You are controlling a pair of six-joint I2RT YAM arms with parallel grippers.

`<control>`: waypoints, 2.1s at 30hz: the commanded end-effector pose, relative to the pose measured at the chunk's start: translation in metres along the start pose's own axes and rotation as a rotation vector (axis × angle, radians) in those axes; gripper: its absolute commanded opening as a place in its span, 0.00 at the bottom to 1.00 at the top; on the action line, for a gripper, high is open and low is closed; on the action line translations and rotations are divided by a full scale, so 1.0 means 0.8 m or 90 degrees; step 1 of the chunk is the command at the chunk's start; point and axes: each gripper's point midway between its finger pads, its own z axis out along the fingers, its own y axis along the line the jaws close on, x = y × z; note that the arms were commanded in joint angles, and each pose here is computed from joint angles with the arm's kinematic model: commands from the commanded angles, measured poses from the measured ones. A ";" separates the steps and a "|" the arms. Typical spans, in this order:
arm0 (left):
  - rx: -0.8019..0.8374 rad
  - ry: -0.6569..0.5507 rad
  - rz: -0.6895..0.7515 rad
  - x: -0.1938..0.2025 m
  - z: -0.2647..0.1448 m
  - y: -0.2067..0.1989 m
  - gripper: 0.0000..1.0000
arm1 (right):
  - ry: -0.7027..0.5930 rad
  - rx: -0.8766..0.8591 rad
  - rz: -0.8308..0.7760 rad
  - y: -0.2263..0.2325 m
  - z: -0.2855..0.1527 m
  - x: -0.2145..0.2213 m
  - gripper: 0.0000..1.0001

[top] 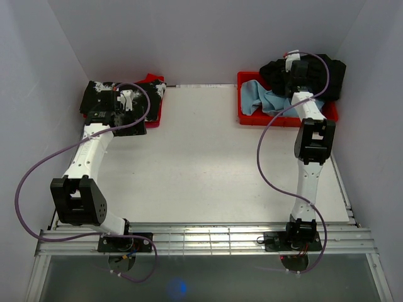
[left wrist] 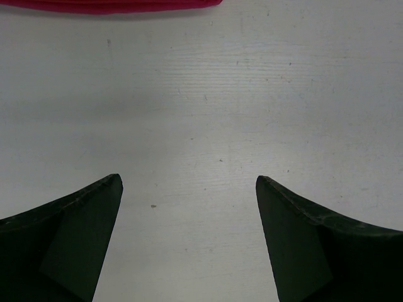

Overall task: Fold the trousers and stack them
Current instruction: Grab the trousers from the pile, then move the trousers to the center of the board

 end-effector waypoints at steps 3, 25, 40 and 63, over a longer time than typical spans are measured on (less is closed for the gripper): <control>0.013 -0.022 -0.012 -0.013 -0.012 -0.007 0.98 | -0.133 0.118 0.023 -0.082 -0.010 -0.092 0.18; 0.118 -0.077 0.012 -0.057 -0.034 -0.044 0.98 | -0.411 -0.078 0.218 -0.127 -0.312 -0.317 0.08; 0.243 -0.182 0.028 -0.112 -0.097 -0.091 0.98 | -0.522 -0.344 0.219 -0.017 -0.551 -0.347 0.08; 0.274 -0.132 0.026 -0.042 -0.114 -0.084 0.98 | -0.119 -0.758 0.156 0.401 -0.582 -0.078 0.08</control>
